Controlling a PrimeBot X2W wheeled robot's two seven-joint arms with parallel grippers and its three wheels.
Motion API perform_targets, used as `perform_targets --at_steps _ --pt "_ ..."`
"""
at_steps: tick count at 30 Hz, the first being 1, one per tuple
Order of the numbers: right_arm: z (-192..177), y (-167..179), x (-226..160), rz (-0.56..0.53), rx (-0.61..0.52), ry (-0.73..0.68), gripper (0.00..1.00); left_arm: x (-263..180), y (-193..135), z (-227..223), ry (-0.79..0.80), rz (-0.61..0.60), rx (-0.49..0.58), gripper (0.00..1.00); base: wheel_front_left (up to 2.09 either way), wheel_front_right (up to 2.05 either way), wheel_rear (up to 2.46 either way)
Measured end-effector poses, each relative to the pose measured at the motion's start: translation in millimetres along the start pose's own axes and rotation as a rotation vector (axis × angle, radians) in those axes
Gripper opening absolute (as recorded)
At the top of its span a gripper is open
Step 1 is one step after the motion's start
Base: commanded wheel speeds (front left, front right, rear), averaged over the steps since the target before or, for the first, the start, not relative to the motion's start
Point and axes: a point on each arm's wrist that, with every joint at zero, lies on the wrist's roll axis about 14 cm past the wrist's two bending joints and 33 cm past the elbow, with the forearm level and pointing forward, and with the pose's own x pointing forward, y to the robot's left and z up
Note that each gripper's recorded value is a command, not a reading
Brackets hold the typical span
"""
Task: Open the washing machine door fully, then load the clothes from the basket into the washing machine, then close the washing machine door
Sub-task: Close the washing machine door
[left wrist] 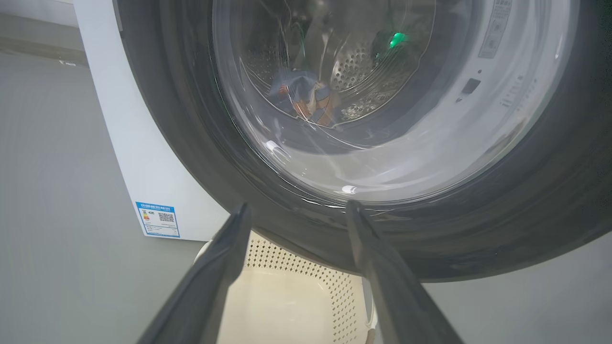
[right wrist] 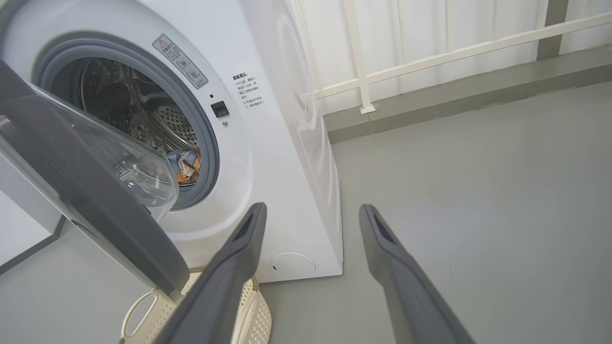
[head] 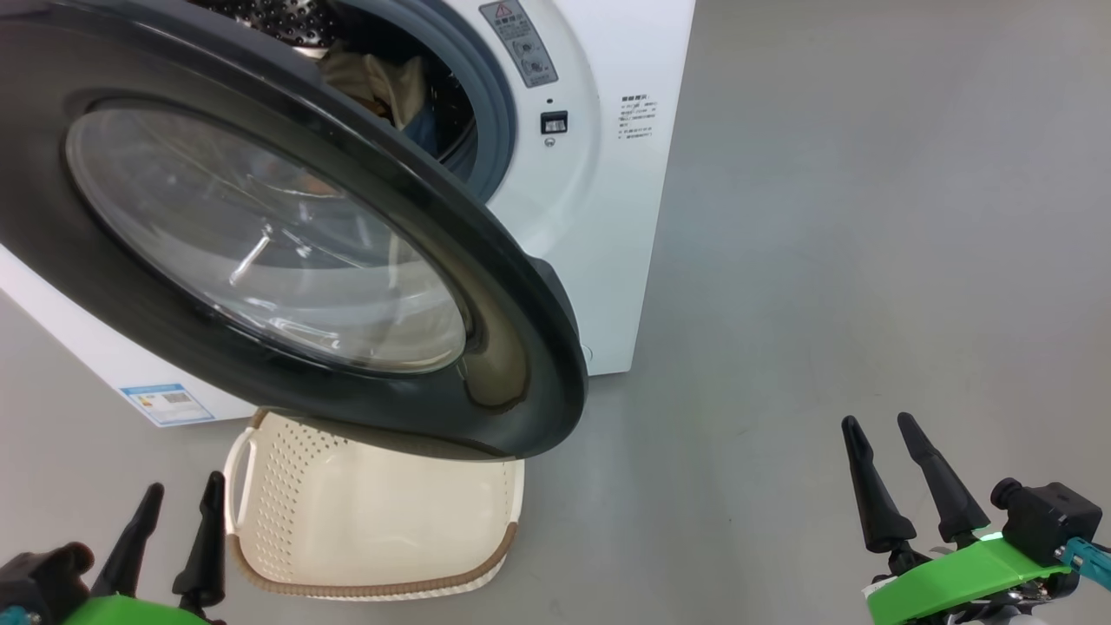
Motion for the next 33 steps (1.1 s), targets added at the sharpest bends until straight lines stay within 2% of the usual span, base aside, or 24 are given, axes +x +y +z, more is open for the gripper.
perform_targets --at_steps 5,13,25,27,28,29,33 --pt "2 -2 0 -0.009 0.001 -0.006 1.00 -5 1 1 -0.034 0.036 0.064 1.00 0.00 0.00 0.00" --pt "0 -2 0 -0.013 0.011 -0.003 1.00 -15 2 -18 0.000 0.076 0.076 1.00 0.00 0.00 0.00" --pt "-3 0 3 -0.008 0.012 0.002 1.00 -17 7 -14 -0.016 0.102 0.083 1.00 0.00 0.00 0.00" --pt "-3 2 4 -0.004 0.014 0.002 0.40 -17 6 -13 -0.021 0.103 0.079 1.00 0.00 0.00 0.00" --pt "-3 4 5 0.001 0.016 0.001 0.07 -17 6 -13 -0.022 0.104 0.077 1.00 0.00 0.00 0.00" --pt "-2 6 6 0.007 0.019 -0.001 0.00 -18 6 -13 -0.024 0.105 0.076 1.00 0.00 0.00 0.00" --pt "7 25 18 0.063 0.033 -0.035 0.00 -19 4 -11 -0.037 0.110 0.065 1.00 0.00 0.00 0.00"
